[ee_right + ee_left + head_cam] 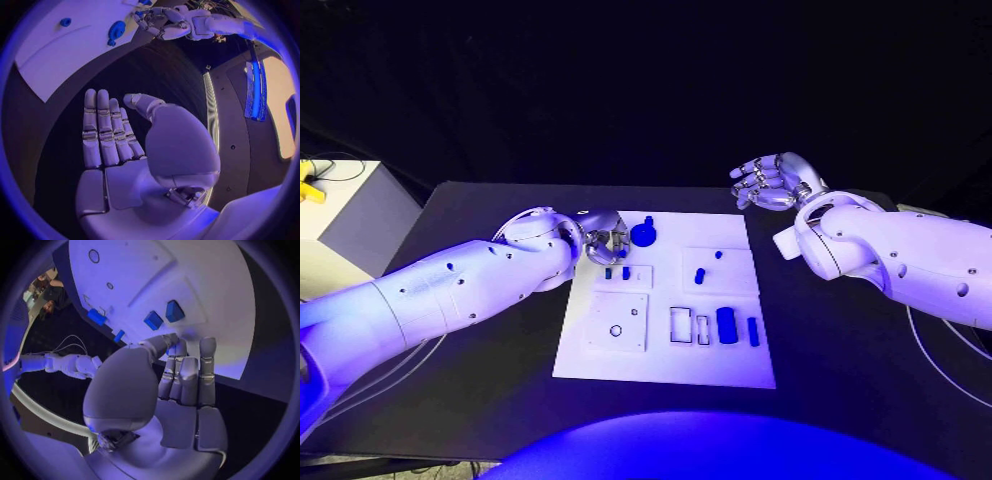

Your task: Assemble the parts on the task board

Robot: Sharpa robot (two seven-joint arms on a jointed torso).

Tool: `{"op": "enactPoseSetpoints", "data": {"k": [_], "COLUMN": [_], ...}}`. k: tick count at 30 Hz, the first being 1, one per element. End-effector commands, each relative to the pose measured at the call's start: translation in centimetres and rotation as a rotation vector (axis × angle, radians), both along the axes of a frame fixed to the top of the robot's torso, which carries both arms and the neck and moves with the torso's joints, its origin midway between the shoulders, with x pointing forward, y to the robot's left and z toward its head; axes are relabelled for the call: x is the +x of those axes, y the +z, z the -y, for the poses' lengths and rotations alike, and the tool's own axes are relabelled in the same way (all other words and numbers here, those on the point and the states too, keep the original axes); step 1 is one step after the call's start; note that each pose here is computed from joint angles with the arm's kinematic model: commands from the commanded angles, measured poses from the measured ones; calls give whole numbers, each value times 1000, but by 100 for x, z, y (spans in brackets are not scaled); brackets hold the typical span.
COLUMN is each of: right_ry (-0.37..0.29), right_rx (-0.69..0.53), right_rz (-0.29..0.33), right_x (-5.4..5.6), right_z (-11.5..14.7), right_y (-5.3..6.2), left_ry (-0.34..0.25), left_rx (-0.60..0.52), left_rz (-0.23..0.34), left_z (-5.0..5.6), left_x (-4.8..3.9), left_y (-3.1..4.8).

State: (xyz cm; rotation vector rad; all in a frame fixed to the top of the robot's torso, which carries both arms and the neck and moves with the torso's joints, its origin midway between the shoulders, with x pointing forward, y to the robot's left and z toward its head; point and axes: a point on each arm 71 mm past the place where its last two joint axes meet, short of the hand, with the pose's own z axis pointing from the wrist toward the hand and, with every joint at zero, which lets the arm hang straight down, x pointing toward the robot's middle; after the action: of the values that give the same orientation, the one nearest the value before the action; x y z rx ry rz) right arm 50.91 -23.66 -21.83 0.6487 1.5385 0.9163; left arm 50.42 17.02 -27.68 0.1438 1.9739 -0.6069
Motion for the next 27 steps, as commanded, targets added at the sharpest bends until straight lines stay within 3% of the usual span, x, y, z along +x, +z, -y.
{"op": "enactPoseSetpoints", "data": {"k": [1,27], "right_ry": [18,13], "right_rx": [1,-2], "right_rz": [5,4], "right_x": [-6,-6], "right_z": [-15,4], "right_y": [4,3], "left_ry": [-8,20], "left_rx": [5,8], "left_rz": [-6,8], "left_z": [12,-54], "left_x": [-15,-5], "left_y": [-10,15]}}
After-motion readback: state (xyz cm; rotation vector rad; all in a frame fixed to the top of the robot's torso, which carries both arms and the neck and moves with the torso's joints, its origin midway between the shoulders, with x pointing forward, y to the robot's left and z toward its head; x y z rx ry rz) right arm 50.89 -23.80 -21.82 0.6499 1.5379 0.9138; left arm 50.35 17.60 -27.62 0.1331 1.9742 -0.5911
